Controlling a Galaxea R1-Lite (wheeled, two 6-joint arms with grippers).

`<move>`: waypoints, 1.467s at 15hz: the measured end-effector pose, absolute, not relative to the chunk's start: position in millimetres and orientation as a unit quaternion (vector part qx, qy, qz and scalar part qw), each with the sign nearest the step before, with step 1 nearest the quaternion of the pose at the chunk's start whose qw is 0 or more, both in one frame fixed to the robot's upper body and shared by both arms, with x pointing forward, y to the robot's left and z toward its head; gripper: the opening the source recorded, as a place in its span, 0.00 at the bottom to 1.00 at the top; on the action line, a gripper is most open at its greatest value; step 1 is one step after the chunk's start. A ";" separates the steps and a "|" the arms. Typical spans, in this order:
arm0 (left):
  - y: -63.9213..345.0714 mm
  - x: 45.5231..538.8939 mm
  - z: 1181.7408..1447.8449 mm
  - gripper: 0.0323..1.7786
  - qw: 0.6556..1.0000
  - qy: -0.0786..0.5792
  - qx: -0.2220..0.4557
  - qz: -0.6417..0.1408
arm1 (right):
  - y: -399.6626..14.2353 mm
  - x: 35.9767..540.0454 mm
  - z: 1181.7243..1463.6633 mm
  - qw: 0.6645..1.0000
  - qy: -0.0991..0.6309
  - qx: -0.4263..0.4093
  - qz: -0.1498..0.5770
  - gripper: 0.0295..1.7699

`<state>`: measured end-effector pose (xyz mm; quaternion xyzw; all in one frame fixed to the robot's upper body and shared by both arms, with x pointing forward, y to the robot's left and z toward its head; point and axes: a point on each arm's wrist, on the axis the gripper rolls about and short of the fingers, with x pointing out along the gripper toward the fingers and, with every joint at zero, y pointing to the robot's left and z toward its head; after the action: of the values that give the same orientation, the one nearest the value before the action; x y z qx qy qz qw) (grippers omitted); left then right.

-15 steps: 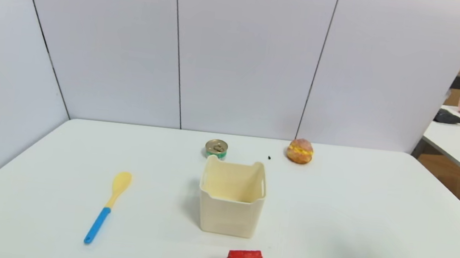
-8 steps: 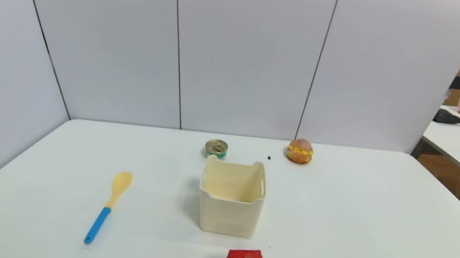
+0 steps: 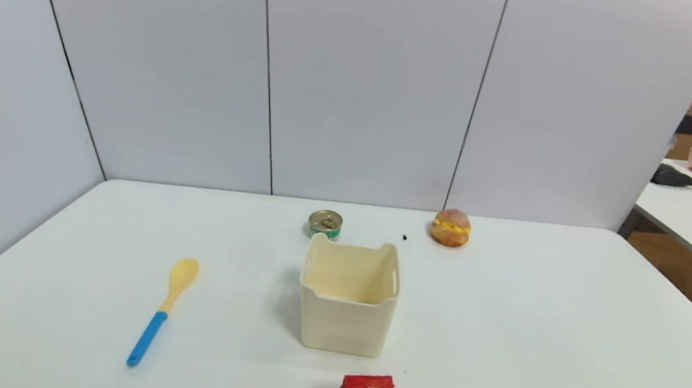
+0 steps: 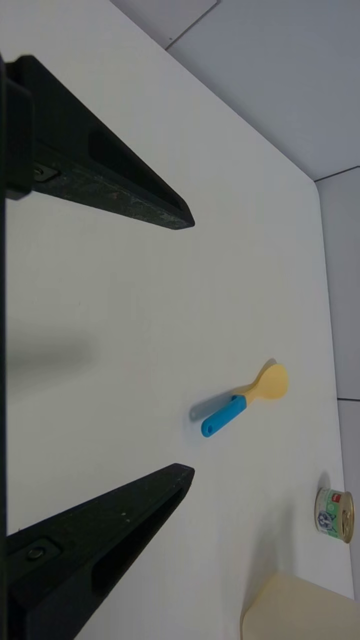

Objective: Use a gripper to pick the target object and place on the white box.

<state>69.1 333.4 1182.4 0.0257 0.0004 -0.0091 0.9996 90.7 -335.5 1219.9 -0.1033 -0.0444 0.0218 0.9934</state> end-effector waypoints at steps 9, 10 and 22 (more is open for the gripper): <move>333.4 69.1 1182.3 0.95 1.000 0.001 0.026 -0.009 | -335.5 70.9 1184.1 0.995 0.004 -0.091 0.027 0.96; 333.4 69.1 1182.3 0.95 1.000 0.001 0.026 -0.009 | -335.5 70.2 1183.7 0.996 0.001 -0.081 0.025 0.96; 333.4 69.1 1182.3 0.95 1.000 0.001 0.026 -0.009 | -335.8 69.0 1183.2 0.999 -0.004 -0.030 0.020 0.96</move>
<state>69.1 333.4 1182.3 0.0260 0.0006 -0.0093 0.9996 69.0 -335.8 1183.2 -0.0303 -0.0041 0.0198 0.9993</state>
